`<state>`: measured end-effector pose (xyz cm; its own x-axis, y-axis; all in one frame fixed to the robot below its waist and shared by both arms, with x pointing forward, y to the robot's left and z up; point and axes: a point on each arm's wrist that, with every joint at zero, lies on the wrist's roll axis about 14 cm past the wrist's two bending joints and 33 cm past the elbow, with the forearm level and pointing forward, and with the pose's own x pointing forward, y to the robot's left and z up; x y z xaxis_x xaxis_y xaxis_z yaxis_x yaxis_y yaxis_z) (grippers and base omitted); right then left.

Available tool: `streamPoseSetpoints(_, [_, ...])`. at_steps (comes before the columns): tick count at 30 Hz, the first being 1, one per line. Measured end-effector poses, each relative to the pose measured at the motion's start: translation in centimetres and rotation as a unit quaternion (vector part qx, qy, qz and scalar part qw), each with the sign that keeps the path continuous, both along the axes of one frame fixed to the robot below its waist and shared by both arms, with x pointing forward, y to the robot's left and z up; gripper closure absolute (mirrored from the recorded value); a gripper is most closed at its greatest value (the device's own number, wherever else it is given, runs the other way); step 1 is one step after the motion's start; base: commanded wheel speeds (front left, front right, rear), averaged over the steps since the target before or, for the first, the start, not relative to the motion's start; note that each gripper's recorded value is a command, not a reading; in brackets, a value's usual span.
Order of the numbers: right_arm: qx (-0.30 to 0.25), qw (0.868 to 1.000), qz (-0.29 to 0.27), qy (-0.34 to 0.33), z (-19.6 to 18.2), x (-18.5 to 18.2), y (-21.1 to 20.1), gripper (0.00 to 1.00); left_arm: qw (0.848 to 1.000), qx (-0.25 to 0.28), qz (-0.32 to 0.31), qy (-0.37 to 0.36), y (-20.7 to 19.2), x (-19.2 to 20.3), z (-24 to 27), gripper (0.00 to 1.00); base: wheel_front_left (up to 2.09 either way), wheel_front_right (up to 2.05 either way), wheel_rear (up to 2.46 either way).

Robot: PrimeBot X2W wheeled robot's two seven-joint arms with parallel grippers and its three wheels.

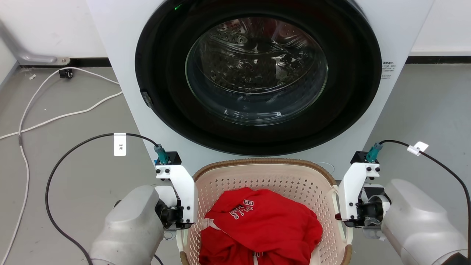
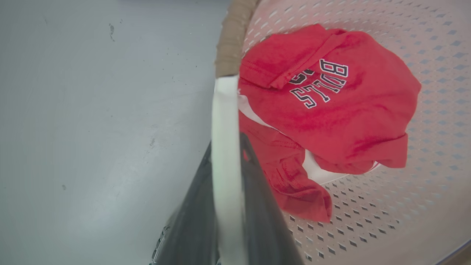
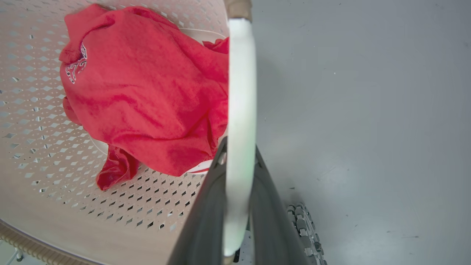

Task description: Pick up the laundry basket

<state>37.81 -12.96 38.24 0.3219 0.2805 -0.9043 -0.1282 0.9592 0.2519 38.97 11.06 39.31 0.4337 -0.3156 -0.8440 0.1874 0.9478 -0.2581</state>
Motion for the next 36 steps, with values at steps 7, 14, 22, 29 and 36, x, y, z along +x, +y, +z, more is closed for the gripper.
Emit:
streamPoseSetpoints(7, [0.002,1.000,-0.002,0.004,-0.10,-0.12,0.03,1.00,1.000,0.002,-0.001,0.003,0.05,-0.09,-0.19,1.00,0.00,0.00,0.00])
streamPoseSetpoints(14, [0.003,1.000,-0.004,0.006,-0.14,-0.17,0.04,1.00,1.000,0.000,0.001,0.005,0.05,-0.14,-0.29,1.00,0.00,0.00,0.00])
streamPoseSetpoints(22, [0.002,1.000,-0.004,0.007,-0.21,-0.22,0.02,1.00,1.000,-0.004,0.003,0.006,-0.04,-0.20,-0.30,1.00,0.00,0.00,0.00])
streamPoseSetpoints(29, [0.003,1.000,-0.005,0.009,-0.24,-0.27,0.01,1.00,1.000,-0.005,0.003,0.007,-0.08,-0.29,-0.34,1.00,0.00,0.00,0.00])
streamPoseSetpoints(36, [0.003,1.000,-0.006,0.010,-0.25,-0.32,-0.03,1.00,1.000,-0.007,0.003,0.006,-0.12,-0.30,-0.34,1.00,0.00,0.00,0.00])
